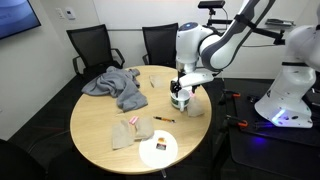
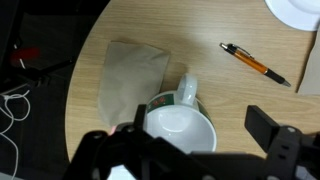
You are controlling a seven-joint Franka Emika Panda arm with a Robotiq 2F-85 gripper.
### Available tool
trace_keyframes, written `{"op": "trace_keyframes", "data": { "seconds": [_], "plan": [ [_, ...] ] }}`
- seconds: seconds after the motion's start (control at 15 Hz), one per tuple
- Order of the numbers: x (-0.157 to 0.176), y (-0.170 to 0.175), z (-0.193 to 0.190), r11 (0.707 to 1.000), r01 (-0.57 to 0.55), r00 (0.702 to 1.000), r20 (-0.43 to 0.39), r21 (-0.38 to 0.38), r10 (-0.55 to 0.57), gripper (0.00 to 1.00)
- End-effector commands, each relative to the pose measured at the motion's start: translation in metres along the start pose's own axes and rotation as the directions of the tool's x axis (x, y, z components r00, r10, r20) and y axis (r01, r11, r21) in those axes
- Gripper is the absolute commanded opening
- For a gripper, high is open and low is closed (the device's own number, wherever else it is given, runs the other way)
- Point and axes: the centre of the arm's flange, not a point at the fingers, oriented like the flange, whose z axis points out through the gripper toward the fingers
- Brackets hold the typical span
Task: Move the pen to the left and the mug forward, then pick the pen and put it in the mug
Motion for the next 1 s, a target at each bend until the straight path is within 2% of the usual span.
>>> {"op": "trace_keyframes", "data": {
  "seconds": [0.0, 0.4, 0.93],
  "plan": [
    [0.025, -0.008, 0.012, 0.996, -0.082, 0.997, 0.013, 0.014, 0.082, 1.0],
    [0.066, -0.016, 0.026, 0.986, -0.153, 0.988, -0.006, 0.072, 0.153, 1.0],
    [0.091, -0.02, 0.058, 0.966, -0.251, 0.968, 0.042, 0.069, 0.248, 1.0]
  ]
}}
